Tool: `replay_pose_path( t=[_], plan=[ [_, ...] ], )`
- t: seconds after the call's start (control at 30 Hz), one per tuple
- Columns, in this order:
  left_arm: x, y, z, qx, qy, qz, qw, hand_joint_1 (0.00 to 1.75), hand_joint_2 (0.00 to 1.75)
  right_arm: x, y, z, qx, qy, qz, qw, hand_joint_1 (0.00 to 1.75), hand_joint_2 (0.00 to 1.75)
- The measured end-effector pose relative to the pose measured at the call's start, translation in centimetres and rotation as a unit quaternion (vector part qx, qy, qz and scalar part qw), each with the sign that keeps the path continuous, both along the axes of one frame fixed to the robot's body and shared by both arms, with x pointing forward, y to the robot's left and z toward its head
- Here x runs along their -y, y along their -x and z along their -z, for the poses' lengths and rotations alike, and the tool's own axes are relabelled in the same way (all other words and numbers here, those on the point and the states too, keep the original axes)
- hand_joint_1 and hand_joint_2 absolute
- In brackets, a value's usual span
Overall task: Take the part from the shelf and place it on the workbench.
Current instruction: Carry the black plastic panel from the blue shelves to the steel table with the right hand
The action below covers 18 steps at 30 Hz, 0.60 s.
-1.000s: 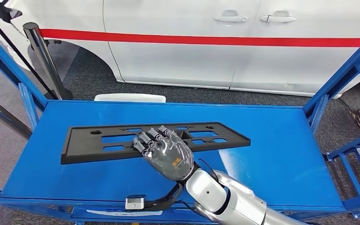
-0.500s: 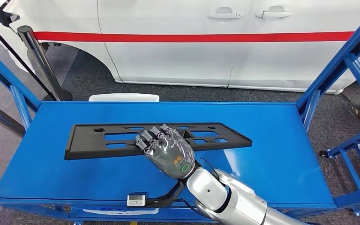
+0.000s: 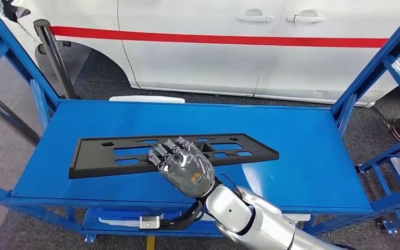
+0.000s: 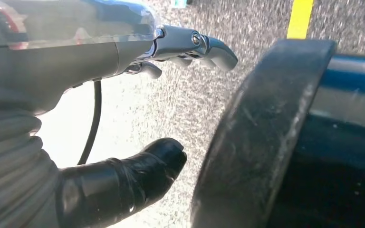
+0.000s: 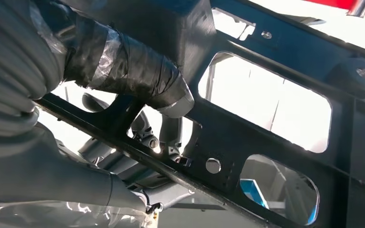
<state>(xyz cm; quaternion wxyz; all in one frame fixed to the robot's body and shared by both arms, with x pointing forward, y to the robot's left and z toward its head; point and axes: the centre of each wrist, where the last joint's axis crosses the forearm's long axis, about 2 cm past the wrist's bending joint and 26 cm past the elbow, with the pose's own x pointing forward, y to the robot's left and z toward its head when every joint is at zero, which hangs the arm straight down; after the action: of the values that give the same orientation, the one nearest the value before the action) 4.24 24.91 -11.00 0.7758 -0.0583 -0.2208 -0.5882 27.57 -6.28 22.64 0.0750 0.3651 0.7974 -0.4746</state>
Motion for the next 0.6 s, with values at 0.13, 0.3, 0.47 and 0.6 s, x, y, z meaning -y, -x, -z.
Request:
replay_pose_path(
  t=[0.13, 0.3, 0.47, 0.6],
  plan=[
    [0.02, 0.01, 0.00, -0.005, 0.001, 0.005, 1.000, 0.00, 1.75, 0.02, -0.10, 0.08, -0.003, 0.006, 0.003, 1.000, 1.75, 1.75],
    [0.34, 0.02, -0.02, -0.007, 0.003, 0.013, 1.000, 0.00, 1.75, -0.17, -0.30, -0.29, 0.001, 0.006, 0.003, 1.000, 1.75, 1.75],
    [0.61, 0.01, -0.05, -0.008, 0.005, 0.020, 1.000, 0.00, 1.75, -0.28, -0.48, -0.65, 0.002, 0.004, 0.003, 1.000, 1.75, 1.75],
    [0.59, 0.10, -0.04, -0.011, 0.005, 0.022, 1.000, 0.00, 1.75, -0.35, -0.51, -0.62, 0.000, 0.007, 0.005, 1.000, 1.75, 1.75]
  ],
)
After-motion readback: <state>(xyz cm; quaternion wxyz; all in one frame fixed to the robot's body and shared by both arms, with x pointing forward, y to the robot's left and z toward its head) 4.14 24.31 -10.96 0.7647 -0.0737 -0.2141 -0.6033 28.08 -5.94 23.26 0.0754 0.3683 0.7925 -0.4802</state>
